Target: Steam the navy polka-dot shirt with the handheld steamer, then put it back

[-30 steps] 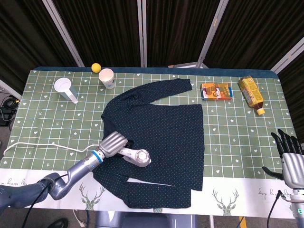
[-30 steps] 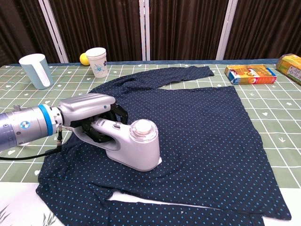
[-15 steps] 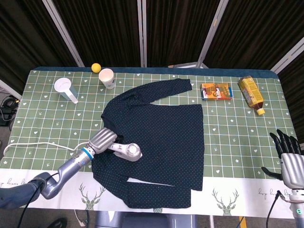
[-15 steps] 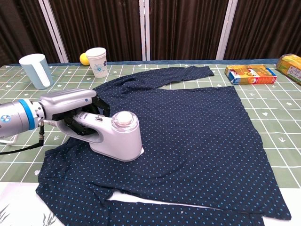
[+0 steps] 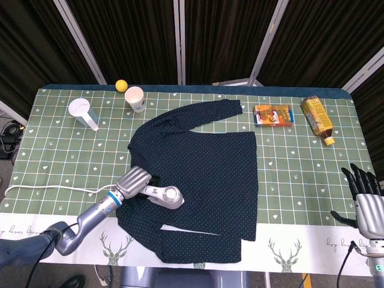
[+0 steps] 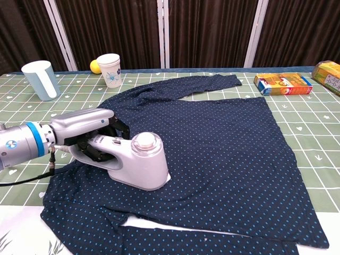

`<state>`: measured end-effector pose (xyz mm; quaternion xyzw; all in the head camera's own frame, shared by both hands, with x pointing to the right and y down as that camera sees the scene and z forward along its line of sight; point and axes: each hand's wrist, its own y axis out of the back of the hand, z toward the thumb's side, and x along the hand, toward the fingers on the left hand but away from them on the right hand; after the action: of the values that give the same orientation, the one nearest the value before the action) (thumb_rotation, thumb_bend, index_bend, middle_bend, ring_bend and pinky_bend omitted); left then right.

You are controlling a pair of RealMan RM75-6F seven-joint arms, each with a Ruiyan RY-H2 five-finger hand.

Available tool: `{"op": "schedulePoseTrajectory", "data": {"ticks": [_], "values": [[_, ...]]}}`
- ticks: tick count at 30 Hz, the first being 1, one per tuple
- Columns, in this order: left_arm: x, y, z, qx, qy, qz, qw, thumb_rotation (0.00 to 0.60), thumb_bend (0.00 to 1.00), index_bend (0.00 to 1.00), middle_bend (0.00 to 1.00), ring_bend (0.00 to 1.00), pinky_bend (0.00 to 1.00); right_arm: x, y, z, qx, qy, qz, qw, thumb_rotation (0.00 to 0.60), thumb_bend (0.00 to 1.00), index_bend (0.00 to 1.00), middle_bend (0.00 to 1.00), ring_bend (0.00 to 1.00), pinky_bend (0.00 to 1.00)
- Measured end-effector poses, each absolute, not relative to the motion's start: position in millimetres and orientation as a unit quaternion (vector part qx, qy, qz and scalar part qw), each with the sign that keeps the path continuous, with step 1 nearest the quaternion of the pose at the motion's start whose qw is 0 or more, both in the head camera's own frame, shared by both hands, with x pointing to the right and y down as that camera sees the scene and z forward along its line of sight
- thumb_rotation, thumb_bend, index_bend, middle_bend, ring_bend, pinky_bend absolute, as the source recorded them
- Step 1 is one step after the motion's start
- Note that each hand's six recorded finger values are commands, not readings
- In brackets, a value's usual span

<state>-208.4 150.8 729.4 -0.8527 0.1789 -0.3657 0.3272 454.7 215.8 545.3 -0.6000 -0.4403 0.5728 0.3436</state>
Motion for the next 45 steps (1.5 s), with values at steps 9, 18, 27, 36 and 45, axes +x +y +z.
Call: {"op": "schedulePoseTrajectory", "data": {"ticks": [9, 18, 27, 36, 45], "values": [[-175.6, 163.2, 723.5, -0.868, 0.171, -0.337, 0.323, 0.600, 0.66, 1.00, 0.85, 0.76, 1.00, 455.1, 215.9, 543.8, -0.601, -0.442, 0.571, 0.344, 0.600, 0.00, 0.00, 0.00, 0.00, 0.00], [-143.8, 177.7, 718.4, -0.878, 0.162, -0.314, 0.321, 0.600, 0.66, 1.00, 0.85, 0.76, 1.00, 455.0, 216.2, 544.2, -0.602, -0.441, 0.571, 0.343, 0.600, 0.00, 0.00, 0.00, 0.00, 0.00], [-143.1, 181.0, 721.2, -0.876, 0.157, -0.321, 0.325, 0.600, 0.66, 1.00, 0.85, 0.76, 1.00, 455.4, 216.3, 543.7, -0.602, -0.442, 0.570, 0.342, 0.600, 0.00, 0.00, 0.00, 0.00, 0.00], [-159.7, 173.0, 723.5, -0.866, 0.159, -0.336, 0.335, 0.600, 0.66, 1.00, 0.85, 0.76, 1.00, 454.8, 216.3, 543.7, -0.602, -0.442, 0.570, 0.343, 0.600, 0.00, 0.00, 0.00, 0.00, 0.00], [-186.7, 158.4, 724.4, -0.853, 0.166, -0.356, 0.344, 0.600, 0.66, 1.00, 0.85, 0.76, 1.00, 453.9, 216.7, 544.3, -0.602, -0.440, 0.571, 0.344, 0.600, 0.00, 0.00, 0.00, 0.00, 0.00]]}}
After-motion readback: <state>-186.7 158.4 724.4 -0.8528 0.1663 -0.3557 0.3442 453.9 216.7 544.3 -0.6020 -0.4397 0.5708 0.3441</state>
